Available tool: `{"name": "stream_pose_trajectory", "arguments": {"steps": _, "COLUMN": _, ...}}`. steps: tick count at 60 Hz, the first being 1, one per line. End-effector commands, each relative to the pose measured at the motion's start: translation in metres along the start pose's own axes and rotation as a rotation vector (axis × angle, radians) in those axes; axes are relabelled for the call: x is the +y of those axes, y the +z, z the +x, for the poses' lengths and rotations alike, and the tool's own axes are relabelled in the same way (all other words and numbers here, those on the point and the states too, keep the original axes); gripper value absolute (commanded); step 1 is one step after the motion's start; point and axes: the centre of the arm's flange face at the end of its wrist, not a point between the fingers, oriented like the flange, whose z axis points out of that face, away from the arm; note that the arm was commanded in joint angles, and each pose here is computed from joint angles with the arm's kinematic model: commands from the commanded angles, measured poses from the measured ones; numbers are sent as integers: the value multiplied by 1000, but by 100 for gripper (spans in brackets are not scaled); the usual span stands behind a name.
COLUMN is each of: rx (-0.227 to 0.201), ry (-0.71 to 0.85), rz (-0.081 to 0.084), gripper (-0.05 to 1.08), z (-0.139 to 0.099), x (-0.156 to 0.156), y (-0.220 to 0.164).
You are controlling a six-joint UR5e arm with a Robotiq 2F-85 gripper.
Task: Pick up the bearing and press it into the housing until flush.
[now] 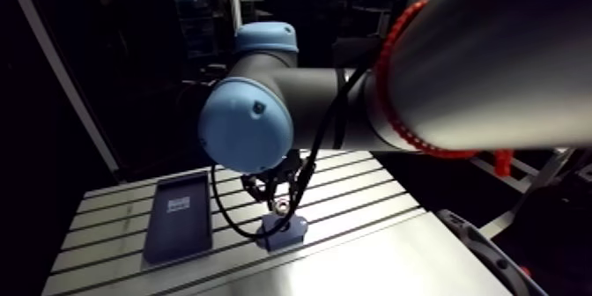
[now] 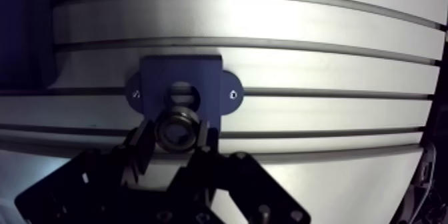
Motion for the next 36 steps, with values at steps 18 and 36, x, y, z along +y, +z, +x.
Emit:
{"name": "stream_pose_trajectory", "arguments": {"steps": 18, "rx": 11, "ry": 2, "rz": -6, "gripper": 62, "z": 3, "x": 1, "y": 23}}
{"name": "stream_pose_trajectory", "arguments": {"steps": 36, "rx": -4, "ry": 6, "rz": 1, "gripper": 62, "z": 4, "x": 1, "y": 32}}
